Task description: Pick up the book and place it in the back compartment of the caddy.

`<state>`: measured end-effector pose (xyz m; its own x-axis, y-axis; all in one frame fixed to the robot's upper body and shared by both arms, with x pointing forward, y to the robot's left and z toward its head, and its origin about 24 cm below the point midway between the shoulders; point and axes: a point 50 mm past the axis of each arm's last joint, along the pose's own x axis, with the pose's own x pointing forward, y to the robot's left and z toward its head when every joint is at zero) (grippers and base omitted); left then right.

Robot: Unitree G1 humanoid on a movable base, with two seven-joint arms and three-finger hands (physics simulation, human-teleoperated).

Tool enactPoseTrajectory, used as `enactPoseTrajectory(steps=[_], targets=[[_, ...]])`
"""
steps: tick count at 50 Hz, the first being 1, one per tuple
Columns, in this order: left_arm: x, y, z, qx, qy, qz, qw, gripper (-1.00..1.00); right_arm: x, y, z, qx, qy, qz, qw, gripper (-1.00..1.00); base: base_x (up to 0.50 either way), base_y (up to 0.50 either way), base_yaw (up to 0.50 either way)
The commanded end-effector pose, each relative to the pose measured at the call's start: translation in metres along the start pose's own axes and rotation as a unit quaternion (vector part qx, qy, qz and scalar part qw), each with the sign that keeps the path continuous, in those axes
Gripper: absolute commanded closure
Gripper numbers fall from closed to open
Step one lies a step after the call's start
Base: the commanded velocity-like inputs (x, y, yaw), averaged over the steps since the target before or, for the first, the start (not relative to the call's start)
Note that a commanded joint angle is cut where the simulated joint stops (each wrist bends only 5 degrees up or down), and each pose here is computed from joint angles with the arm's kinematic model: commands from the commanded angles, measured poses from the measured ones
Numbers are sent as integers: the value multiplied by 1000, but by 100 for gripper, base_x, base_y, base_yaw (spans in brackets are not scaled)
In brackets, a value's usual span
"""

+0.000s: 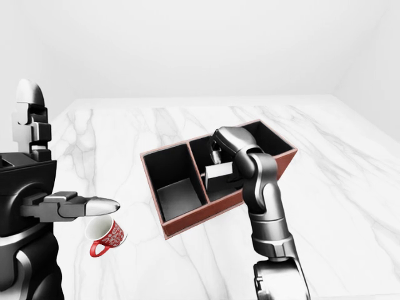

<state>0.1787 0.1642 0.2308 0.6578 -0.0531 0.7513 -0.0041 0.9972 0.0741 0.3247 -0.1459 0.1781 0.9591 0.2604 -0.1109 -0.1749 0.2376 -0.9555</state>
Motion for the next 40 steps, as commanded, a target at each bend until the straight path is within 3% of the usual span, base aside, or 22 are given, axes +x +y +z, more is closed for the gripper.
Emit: enactPoseTrajectory(steps=[1, 40], targets=[[0, 0, -2, 0, 4, 0, 1000, -100, 5, -1, -2, 1, 6, 5, 1000, 100, 0, 0, 0], [1, 0, -1, 1, 1, 0, 1000, -100, 24, -4, -11, 11, 20, 37, 999, 100, 0, 0, 0]])
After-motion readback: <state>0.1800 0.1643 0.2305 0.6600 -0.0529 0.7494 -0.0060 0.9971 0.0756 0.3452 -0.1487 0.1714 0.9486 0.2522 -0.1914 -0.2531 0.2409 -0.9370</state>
